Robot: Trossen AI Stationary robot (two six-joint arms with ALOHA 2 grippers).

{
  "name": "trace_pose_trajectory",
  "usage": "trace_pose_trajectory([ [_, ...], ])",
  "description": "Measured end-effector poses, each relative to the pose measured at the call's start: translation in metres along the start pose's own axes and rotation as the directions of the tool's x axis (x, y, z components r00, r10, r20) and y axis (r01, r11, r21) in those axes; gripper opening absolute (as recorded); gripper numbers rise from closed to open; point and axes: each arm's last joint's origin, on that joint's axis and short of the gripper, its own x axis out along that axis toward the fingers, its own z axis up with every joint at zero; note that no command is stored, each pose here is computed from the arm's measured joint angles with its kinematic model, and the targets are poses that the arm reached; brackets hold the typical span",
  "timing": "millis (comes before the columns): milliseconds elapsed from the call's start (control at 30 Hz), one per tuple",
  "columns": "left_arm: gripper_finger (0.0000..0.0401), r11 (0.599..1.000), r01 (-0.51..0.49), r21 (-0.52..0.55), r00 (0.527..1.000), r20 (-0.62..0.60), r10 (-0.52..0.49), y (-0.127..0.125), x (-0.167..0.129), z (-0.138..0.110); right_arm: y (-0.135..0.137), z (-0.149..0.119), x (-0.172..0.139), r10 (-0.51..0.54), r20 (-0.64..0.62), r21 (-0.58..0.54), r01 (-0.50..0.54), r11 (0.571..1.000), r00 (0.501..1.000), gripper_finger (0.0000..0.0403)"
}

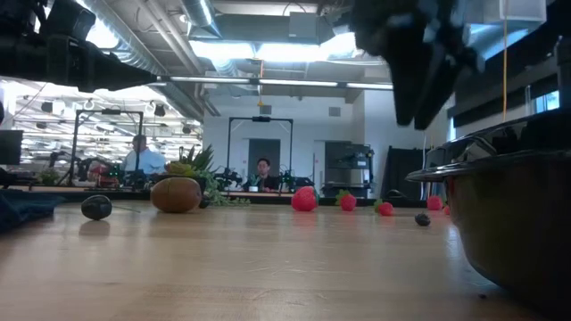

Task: Pick and placing Produce into tupperware
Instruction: Put the blueberry into the black container

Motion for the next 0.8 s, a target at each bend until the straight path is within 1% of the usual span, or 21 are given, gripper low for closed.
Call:
trace_pose_trajectory([
  [67,0.0265,1.0,0.0,0.0,1.0,0.0,0.0,0.0,0.0,0.0,-0.008,0.006,0.009,-0.035,-0.017,0.022,0.036,0.999,0.999,0.0172],
  [133,0.0265,1.0,0.001,0.002,1.0,-0.005,-0.001,0.0,0.0,0.0,-0.014,0.009,0.019,-0.042,-0.055,0.043,0.044,0.998,0.998,0.0172],
  [233,0.0265,1.0,0.004,0.004,1.0,-0.012,-0.004,0.0,0.0,-0.001,-0.024,0.006,0.036,-0.065,-0.129,0.053,0.073,0.996,0.989,0.0172],
  [300,0.0265,1.0,0.005,0.006,1.0,-0.016,-0.005,0.0,0.0,-0.002,-0.026,0.005,0.049,-0.039,-0.134,0.066,0.048,0.997,0.99,0.0172],
  [367,0.0265,1.0,0.005,0.006,1.0,-0.016,-0.005,0.0,0.0,-0.002,-0.03,0.003,0.059,-0.03,-0.143,0.057,0.039,0.998,0.989,0.0172],
  [467,0.0265,1.0,0.005,0.006,1.0,-0.016,-0.005,0.0,0.0,-0.002,-0.031,0.005,0.07,0.03,-0.145,0.058,-0.022,0.998,0.989,0.0172],
  [667,0.0265,1.0,0.005,0.006,1.0,-0.016,-0.005,0.0,0.0,-0.002,-0.042,0.014,0.081,0.031,-0.152,0.082,-0.018,0.996,0.988,0.0172],
  [800,0.0265,1.0,0.005,0.006,1.0,-0.016,-0.005,0.0,0.0,-0.002,-0.043,0.023,0.084,0.068,-0.124,0.074,-0.059,0.995,0.99,0.0172],
])
